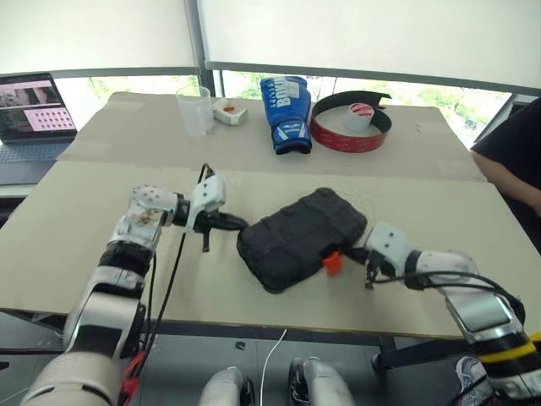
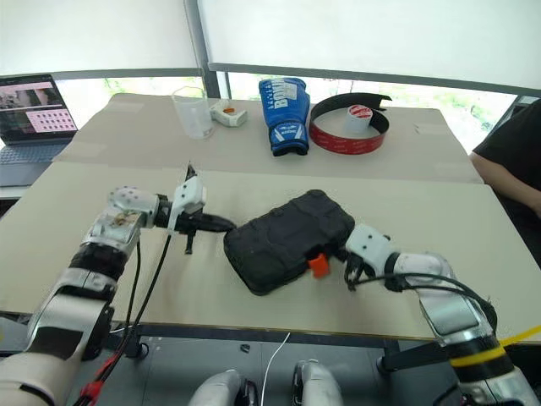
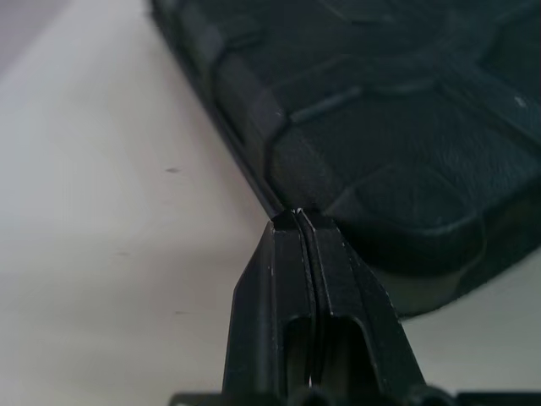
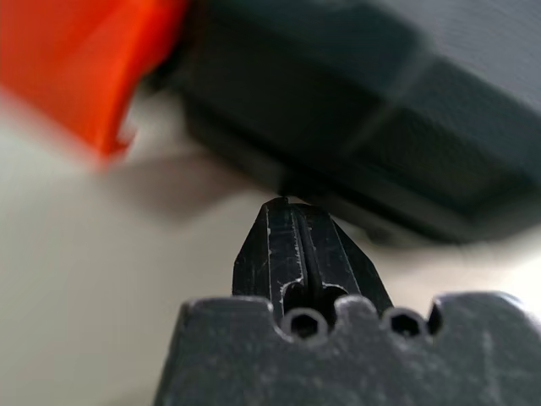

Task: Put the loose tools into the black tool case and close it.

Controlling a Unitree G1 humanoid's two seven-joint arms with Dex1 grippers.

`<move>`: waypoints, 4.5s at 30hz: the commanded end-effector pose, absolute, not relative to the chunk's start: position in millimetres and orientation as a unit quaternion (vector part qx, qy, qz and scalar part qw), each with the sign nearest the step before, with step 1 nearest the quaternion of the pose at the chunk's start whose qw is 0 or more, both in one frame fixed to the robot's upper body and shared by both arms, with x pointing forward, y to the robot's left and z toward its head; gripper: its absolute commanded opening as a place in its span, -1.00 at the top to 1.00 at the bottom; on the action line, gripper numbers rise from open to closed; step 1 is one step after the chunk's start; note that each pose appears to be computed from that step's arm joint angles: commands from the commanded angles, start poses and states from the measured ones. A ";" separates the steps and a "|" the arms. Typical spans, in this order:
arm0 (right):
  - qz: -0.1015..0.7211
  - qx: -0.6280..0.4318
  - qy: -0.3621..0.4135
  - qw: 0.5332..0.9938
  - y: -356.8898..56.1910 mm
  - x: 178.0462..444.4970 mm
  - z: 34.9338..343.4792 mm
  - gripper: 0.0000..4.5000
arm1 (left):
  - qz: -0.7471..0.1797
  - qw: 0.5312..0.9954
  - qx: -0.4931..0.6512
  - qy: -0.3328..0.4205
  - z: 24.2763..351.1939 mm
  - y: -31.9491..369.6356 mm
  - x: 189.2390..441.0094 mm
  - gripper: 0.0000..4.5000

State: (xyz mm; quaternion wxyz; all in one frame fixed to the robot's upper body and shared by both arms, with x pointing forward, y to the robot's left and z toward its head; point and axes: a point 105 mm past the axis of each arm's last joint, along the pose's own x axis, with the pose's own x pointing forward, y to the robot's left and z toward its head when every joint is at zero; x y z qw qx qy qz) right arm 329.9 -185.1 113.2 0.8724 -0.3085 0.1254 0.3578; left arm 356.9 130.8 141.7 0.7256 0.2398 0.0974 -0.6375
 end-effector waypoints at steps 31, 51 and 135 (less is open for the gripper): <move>0.447 -0.269 0.124 0.844 -158.3 287.7 113.3 1.00 | -0.676 0.667 0.299 0.094 122.4 69.3 328.8 0.97; 0.431 -0.249 0.042 0.867 -145.9 290.1 162.2 1.00 | -0.682 0.645 0.335 0.082 111.3 65.1 330.8 0.97; 0.437 -0.219 0.058 0.871 -125.3 317.1 148.9 1.00 | -0.650 0.685 0.315 0.097 103.8 83.8 346.0 0.97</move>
